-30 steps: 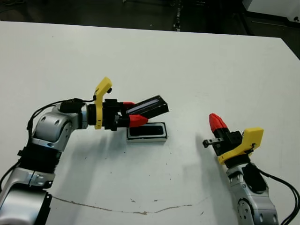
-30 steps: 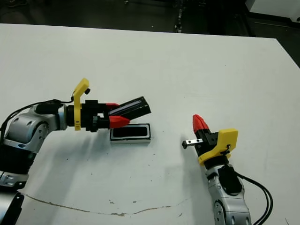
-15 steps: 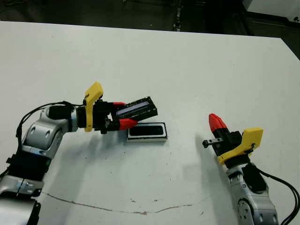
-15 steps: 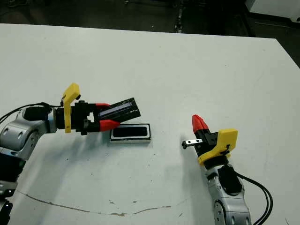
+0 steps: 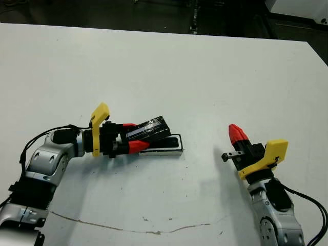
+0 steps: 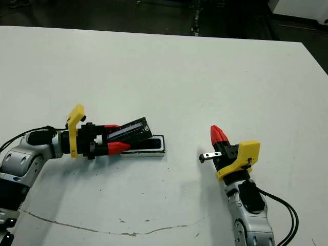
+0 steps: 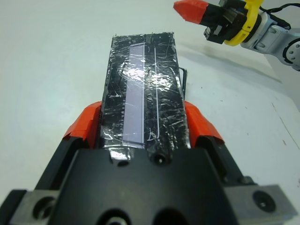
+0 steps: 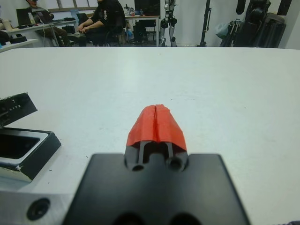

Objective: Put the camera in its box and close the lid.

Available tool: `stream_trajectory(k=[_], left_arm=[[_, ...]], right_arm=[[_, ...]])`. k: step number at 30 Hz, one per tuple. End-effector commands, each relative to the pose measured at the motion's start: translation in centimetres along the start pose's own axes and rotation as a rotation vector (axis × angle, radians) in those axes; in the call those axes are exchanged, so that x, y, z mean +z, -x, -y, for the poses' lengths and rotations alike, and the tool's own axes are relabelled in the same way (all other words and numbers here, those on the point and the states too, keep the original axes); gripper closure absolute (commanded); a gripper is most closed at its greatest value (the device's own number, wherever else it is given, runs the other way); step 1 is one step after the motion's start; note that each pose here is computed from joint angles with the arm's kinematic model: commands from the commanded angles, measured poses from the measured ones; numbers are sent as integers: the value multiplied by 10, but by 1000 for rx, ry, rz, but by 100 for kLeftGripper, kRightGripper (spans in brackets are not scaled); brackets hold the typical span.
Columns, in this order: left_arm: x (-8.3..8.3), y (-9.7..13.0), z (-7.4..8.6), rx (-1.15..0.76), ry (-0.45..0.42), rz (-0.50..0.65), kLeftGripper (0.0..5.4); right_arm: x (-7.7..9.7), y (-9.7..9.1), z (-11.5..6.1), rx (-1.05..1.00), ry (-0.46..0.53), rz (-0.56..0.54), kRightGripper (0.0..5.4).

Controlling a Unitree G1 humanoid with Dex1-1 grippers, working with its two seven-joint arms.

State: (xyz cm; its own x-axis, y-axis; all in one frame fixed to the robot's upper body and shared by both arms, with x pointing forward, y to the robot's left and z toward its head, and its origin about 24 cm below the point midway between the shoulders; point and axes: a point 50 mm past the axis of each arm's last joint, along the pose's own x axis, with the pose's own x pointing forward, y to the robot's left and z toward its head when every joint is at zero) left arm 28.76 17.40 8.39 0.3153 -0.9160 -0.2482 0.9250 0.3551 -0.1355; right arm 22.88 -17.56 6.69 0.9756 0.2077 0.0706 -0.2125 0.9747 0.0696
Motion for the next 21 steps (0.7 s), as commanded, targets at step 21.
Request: stream_trajectory(k=[21], left_arm=[[-11, 1, 4, -175, 73, -43, 223]], right_arm=[[-1, 2, 4, -10, 4, -18, 540]])
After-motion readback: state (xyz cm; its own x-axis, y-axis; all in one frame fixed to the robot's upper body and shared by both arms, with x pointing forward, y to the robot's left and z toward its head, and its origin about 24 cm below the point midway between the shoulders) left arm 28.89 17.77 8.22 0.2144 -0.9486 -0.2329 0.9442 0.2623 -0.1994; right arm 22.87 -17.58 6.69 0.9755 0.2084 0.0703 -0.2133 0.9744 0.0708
